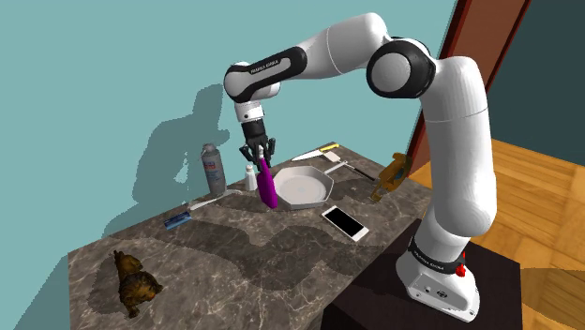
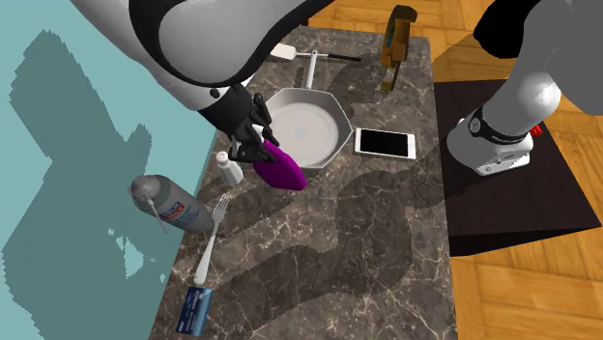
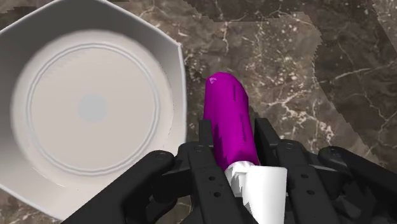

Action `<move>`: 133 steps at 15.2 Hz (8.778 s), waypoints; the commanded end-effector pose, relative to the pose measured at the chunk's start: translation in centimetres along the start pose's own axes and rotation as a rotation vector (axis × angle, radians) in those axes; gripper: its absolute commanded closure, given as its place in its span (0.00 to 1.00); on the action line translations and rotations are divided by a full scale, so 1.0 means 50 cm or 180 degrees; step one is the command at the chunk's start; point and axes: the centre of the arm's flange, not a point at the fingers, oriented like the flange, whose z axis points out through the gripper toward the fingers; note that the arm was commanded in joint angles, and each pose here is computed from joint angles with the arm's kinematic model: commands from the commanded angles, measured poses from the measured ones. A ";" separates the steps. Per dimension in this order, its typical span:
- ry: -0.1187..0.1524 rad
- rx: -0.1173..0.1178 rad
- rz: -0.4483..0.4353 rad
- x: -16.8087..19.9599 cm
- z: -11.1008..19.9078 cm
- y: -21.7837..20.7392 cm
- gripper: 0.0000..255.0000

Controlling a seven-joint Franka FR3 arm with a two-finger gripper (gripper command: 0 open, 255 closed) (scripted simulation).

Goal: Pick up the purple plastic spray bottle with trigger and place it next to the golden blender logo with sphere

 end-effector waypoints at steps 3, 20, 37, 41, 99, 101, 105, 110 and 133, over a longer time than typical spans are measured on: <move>-0.0394 -0.0093 0.0031 0.038 0.095 0.003 1.00; -0.0394 -0.0093 0.0031 -0.037 -0.068 -0.003 1.00; -0.0394 -0.0093 0.0031 -0.111 -0.231 -0.009 1.00; -0.0394 -0.0093 0.0031 -0.129 -0.270 -0.010 1.00; -0.0394 -0.0093 0.0031 -0.387 -0.205 0.775 1.00; -0.0394 -0.0093 0.0031 -0.378 -0.186 0.776 1.00; -0.0394 -0.0093 0.0031 -0.360 -0.147 0.777 1.00; -0.0394 -0.0093 0.0031 -0.338 -0.099 0.779 1.00; -0.0394 -0.0093 0.0031 -0.238 0.122 0.787 1.00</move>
